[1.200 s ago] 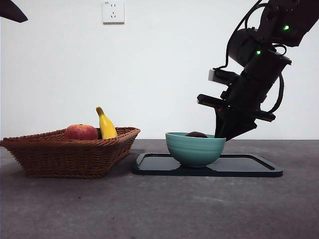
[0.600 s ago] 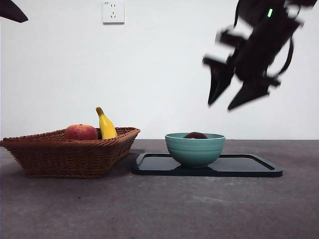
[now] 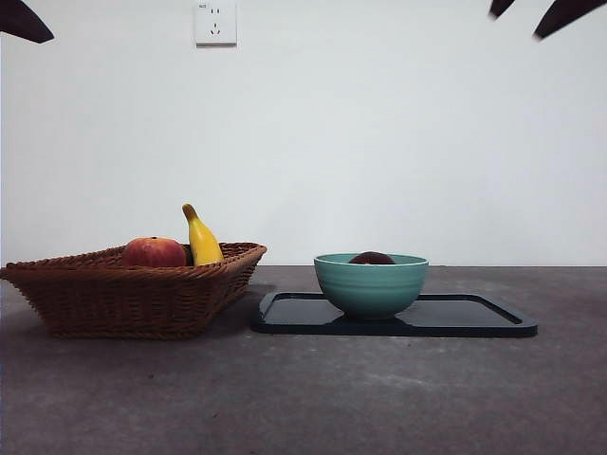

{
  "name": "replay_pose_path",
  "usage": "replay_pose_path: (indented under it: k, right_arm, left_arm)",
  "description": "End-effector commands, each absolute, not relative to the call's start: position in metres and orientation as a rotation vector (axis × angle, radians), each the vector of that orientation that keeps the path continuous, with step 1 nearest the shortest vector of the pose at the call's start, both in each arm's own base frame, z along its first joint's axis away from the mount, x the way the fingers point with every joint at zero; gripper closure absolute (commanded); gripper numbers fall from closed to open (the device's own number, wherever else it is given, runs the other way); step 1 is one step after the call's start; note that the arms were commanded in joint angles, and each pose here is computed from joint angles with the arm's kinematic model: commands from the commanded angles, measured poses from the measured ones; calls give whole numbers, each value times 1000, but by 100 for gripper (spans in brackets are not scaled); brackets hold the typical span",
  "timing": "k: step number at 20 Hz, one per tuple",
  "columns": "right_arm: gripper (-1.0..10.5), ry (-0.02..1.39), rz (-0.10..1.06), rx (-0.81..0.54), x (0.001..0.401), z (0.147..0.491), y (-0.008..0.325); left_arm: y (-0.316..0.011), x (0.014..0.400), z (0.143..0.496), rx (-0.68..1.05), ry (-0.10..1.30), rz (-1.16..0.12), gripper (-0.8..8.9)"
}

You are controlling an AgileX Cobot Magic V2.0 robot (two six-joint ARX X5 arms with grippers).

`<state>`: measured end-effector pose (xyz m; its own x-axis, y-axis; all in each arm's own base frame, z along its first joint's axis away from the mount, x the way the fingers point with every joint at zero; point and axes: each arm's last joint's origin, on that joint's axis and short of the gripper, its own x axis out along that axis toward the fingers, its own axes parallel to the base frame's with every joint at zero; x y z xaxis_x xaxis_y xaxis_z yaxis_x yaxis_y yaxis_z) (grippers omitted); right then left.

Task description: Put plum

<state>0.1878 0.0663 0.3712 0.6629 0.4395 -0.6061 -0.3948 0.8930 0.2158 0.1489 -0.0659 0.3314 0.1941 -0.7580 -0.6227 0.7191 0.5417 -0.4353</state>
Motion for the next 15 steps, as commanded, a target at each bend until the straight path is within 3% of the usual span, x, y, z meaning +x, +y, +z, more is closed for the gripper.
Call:
replay_pose_path:
  k: [1,7,15]
  right_arm:
    - [678,684,510,61,167,370,62]
    - [678,664,708,124,117,342,51]
    - [678,728,734,139,94,306,45]
  left_arm:
    - [-67,150,333,-32,885,-1052,439]
    - [-67,150,333,-32,885,-1052,440]
    - [-67,150,333,-33,886,-1052,440]
